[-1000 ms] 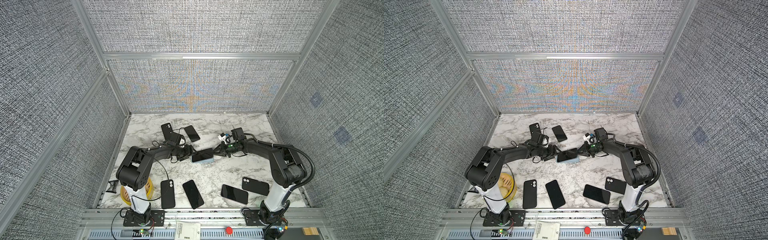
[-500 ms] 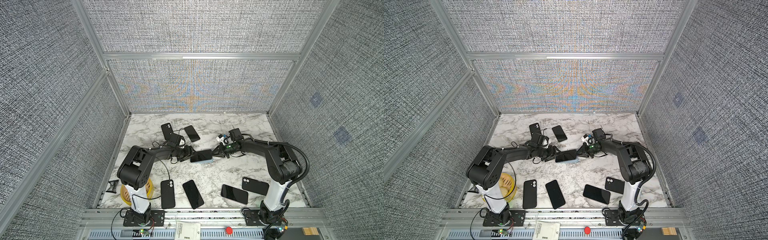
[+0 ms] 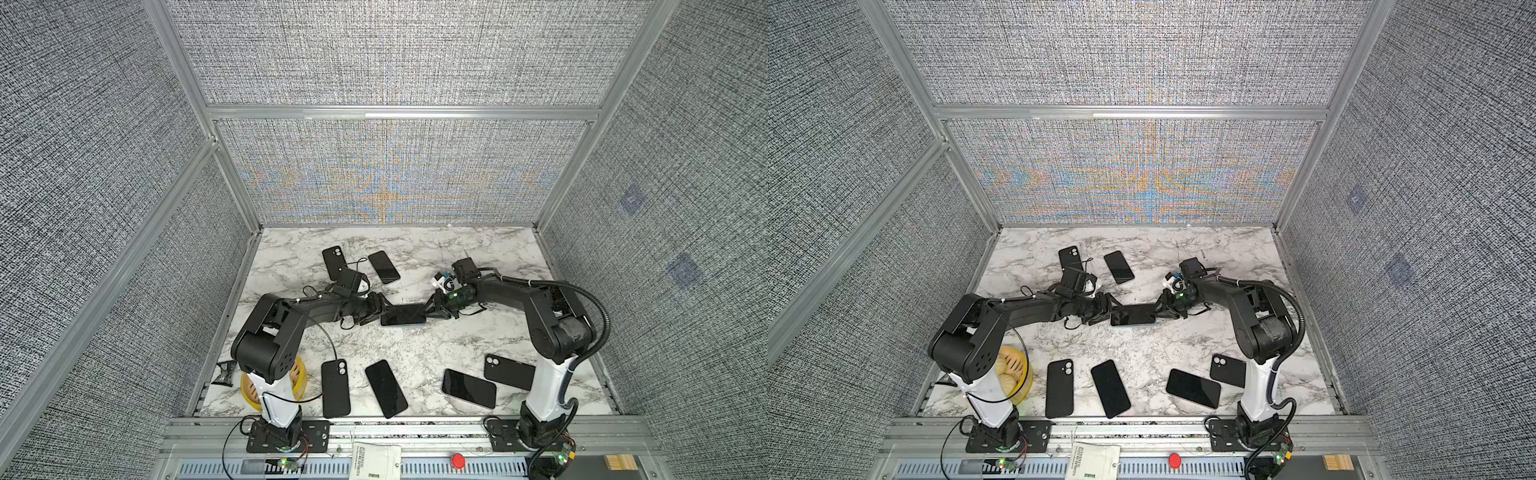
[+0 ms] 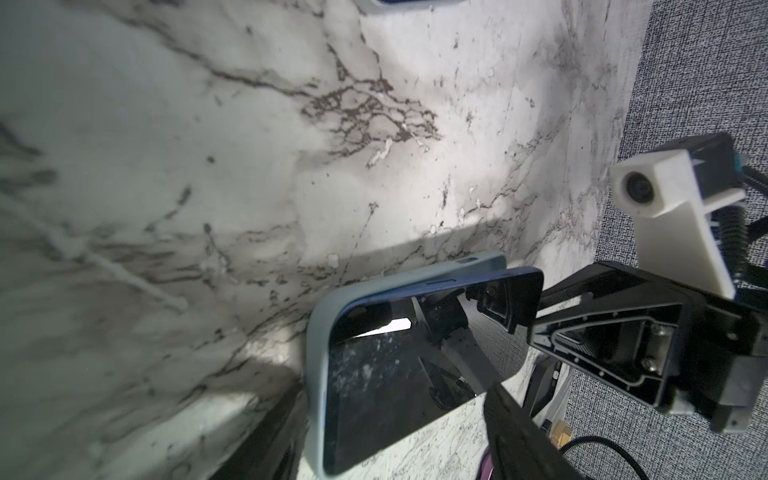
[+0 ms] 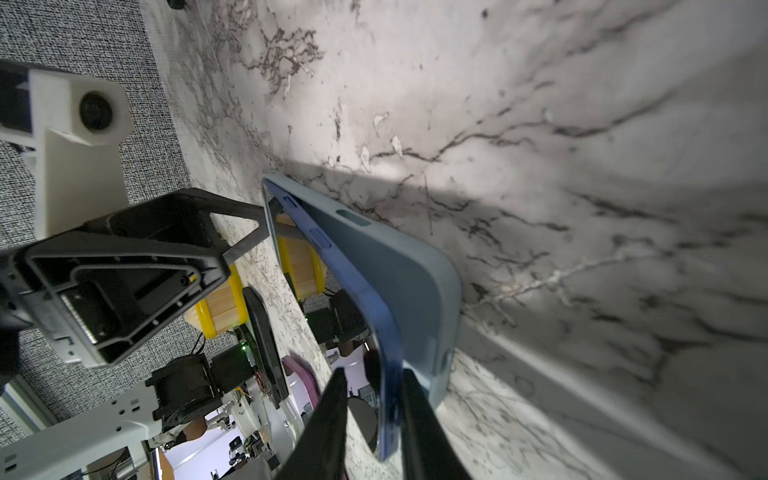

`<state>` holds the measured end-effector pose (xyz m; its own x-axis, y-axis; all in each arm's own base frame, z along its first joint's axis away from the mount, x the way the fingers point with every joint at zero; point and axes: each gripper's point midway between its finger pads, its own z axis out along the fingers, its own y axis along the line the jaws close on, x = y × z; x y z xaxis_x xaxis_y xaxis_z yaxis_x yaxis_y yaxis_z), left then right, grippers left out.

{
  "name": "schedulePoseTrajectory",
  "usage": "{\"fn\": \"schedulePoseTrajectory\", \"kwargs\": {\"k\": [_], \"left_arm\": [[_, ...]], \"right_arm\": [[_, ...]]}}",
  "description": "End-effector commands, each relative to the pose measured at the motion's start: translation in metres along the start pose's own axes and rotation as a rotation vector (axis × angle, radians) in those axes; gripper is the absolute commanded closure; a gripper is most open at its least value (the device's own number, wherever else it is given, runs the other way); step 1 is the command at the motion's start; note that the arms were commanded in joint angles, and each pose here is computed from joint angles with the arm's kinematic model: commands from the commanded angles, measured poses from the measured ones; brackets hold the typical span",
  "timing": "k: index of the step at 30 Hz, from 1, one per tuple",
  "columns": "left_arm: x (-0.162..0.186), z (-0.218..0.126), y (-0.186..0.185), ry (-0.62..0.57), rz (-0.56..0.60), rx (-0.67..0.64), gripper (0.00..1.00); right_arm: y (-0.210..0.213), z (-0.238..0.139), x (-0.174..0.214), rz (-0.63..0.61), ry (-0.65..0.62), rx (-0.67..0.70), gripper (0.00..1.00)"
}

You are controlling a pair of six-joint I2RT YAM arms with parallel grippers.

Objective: Put the phone into the phone case

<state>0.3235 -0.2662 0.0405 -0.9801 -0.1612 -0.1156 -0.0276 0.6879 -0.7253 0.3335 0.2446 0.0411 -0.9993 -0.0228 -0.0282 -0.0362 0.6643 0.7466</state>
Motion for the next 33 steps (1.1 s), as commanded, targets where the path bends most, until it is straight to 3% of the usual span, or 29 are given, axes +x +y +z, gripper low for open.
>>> {"fn": "schedulePoseTrajectory", "kwargs": {"k": [1,7,21,33], "left_arm": [[-0.001,-0.001,-0.004,-0.001,0.006,0.015,0.32],[0.003,-0.003,-0.001,0.000,0.009,0.008,0.32],[0.009,-0.004,0.006,0.025,0.004,-0.029,0.32],[0.021,-0.011,0.004,0.058,0.015,-0.013,0.32]], "right_arm": [[-0.001,0.001,0.004,-0.015,0.019,0.033,0.71],[-0.004,-0.001,0.008,-0.039,0.020,0.095,0.66],[-0.003,-0.005,0.009,-0.089,0.023,0.176,0.63],[0.000,-0.019,0.022,-0.115,-0.060,0.316,0.64]]}}
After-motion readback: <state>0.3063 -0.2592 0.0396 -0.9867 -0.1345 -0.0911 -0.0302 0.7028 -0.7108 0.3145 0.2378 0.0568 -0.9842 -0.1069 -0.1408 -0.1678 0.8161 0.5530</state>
